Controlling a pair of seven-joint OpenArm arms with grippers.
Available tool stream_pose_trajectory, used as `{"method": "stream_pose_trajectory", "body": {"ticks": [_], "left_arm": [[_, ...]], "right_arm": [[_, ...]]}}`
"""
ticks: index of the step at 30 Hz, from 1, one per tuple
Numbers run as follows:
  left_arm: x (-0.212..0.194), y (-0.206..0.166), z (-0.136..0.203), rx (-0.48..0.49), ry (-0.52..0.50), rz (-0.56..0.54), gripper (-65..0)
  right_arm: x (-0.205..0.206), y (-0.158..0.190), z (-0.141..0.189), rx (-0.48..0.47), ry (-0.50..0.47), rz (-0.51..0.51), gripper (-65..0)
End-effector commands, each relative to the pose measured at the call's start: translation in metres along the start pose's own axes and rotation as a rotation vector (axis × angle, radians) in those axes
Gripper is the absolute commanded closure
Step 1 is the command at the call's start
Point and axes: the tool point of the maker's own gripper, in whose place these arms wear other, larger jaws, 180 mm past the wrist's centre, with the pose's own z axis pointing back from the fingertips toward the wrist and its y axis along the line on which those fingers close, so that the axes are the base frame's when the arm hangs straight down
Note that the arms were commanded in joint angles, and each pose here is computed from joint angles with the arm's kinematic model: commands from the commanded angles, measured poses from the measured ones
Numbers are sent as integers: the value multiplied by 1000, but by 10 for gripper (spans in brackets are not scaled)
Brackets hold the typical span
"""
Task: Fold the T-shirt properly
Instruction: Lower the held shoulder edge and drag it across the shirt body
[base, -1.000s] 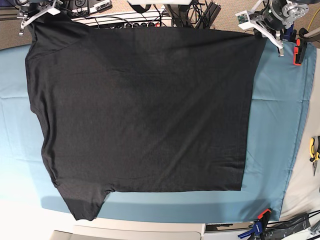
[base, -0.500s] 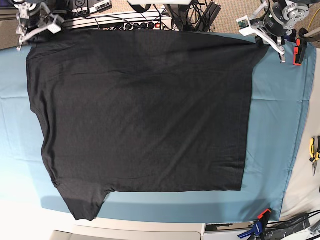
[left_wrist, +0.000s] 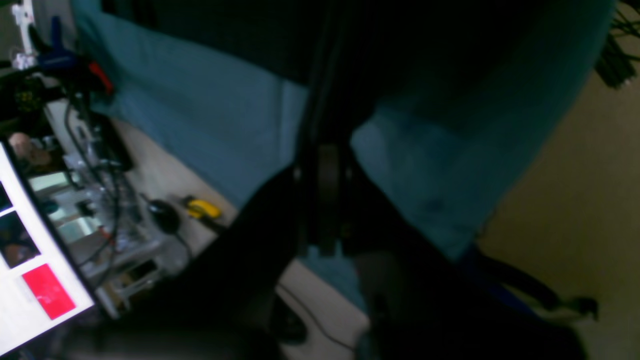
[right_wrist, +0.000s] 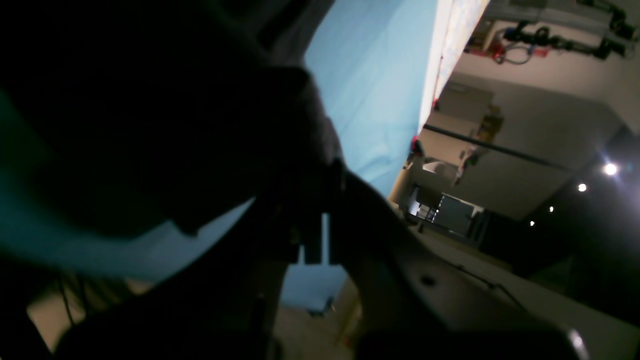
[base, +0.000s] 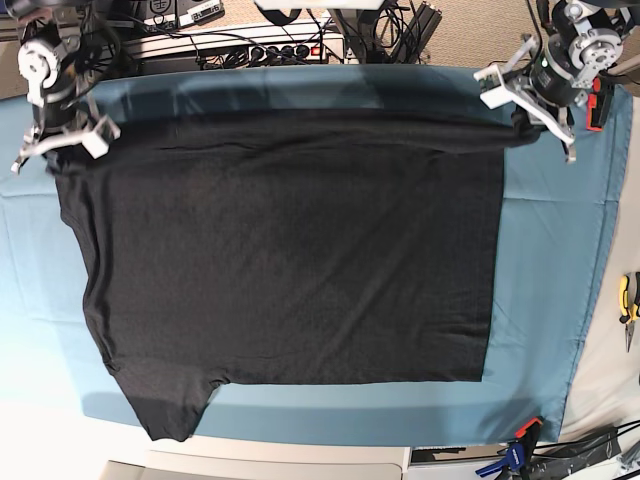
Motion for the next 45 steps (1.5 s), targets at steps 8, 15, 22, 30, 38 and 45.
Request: {"method": "stream_pose_trajectory", "body": {"ticks": [8, 15, 22, 30, 38, 45], "left_arm": [[10, 32, -1, 94, -45, -18, 0], [27, 55, -3, 136, -125, 15, 0], [31, 70, -7, 168, -161, 25, 0], [28, 64, -16, 138, -184, 26, 0], [22, 76, -32, 101, -207, 68, 0], [19, 85, -43, 66, -240, 103, 0]], "right_arm": [[10, -50, -26, -121, -49, -123, 0], [19, -74, -45, -155, -106, -147, 0], [39, -58, -79, -93, -118, -81, 0], [49, -65, -110, -86, -112, -82, 0], [34, -76, -132, -75, -83, -152, 0], [47, -79, -132, -56, -147, -171, 0]]}}
